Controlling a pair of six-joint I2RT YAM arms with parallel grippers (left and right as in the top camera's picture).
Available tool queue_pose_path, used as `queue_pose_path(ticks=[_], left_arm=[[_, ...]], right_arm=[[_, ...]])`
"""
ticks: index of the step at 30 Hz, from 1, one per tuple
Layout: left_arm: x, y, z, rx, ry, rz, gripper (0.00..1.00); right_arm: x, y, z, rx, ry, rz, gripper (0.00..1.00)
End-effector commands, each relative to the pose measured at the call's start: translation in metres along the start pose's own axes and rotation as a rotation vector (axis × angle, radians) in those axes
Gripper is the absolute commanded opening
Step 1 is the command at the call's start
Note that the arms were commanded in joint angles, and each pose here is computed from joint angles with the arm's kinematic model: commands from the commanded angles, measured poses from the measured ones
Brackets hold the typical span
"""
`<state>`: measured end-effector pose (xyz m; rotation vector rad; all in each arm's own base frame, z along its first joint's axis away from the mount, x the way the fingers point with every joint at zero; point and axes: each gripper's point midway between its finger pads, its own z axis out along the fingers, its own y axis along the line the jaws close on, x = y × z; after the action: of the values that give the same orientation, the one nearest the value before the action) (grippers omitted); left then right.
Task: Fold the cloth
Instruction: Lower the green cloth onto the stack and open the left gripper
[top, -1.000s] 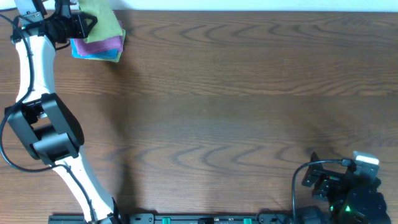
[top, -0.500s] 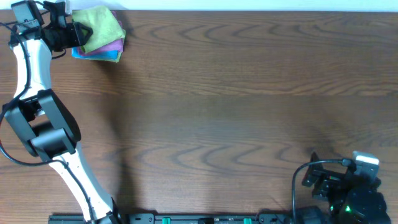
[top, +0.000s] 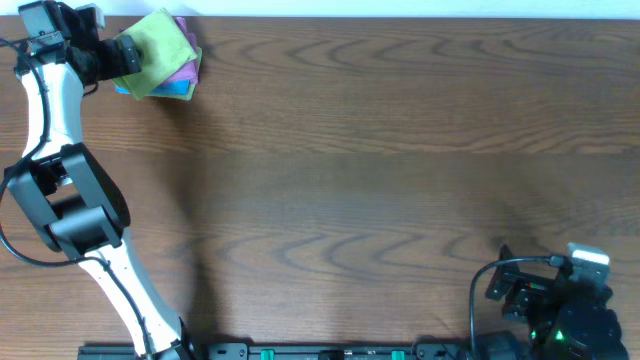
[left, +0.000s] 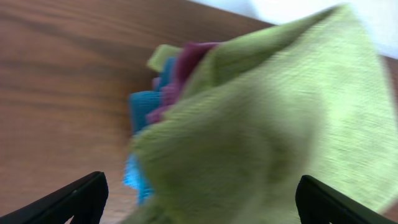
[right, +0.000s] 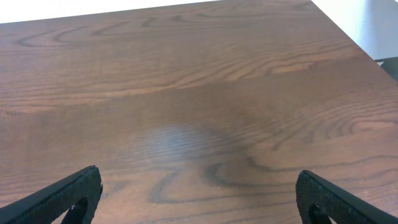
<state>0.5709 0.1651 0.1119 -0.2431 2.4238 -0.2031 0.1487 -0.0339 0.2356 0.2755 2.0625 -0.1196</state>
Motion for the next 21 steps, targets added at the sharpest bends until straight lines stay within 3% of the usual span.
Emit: queue_pose_path(ticks=[1, 12, 21], left_arm=[[-0.006, 0.026, -0.001, -0.139, -0.012, -0.058, 0.98], [-0.017, 0.044, -0.012, -0.250, -0.054, -0.121, 0.96], [-0.072, 0.047, -0.064, -0.341, -0.202, -0.104, 0.95]], right_arm=[[0.002, -0.003, 0.002, 0.020, 0.006, 0.007, 0.99], [0.002, -0.003, 0.002, 0.020, 0.006, 0.007, 0.99], [0.002, -0.003, 0.002, 0.020, 0.006, 0.007, 0.99]])
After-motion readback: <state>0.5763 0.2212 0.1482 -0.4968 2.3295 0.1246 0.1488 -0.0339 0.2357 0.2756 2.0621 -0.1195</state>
